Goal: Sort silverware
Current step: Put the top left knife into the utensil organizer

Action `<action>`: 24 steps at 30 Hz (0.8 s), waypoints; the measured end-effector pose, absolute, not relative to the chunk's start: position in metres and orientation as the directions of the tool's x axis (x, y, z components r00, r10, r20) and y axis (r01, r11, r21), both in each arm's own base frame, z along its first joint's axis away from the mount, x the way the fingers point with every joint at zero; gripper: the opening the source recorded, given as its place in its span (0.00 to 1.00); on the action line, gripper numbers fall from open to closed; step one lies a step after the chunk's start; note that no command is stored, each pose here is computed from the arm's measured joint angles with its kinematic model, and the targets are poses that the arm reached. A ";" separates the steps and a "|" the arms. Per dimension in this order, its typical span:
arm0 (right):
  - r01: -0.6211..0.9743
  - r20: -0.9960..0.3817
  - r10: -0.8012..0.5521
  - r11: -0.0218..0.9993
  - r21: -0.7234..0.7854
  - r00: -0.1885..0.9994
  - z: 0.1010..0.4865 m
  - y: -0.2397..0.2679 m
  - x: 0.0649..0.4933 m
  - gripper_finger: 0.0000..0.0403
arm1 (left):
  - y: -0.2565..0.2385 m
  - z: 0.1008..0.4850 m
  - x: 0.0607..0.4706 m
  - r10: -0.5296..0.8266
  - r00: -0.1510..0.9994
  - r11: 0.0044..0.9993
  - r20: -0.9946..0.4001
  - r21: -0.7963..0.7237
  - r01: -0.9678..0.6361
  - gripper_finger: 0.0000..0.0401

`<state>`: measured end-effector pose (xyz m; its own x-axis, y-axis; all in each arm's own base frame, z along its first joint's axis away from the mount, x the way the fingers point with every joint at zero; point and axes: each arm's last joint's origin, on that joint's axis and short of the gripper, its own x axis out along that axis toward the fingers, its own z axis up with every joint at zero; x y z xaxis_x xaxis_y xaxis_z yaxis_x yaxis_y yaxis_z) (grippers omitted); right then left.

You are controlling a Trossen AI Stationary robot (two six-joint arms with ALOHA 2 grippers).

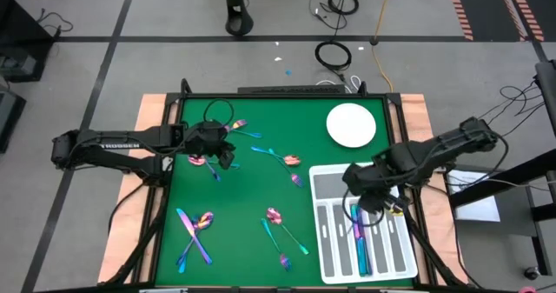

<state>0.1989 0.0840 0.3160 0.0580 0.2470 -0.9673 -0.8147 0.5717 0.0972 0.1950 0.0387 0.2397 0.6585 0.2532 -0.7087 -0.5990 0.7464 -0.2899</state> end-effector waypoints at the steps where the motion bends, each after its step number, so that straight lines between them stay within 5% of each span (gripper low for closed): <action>1: -0.840 -0.968 0.244 0.536 0.091 0.050 0.314 0.087 0.198 0.00 | 0.039 0.240 0.195 0.254 0.663 0.743 -0.704 -0.296 -0.600 0.17; 11: -0.982 -0.974 0.225 0.189 0.010 0.033 0.286 0.114 0.190 0.00 | 0.039 0.243 0.198 0.259 0.691 0.742 -0.675 -0.319 -0.590 0.17; 24: -0.998 -0.951 0.306 0.059 -0.021 0.038 0.236 0.123 0.189 0.00 | 0.039 0.244 0.199 0.261 0.697 0.747 -0.668 -0.318 -0.584 0.17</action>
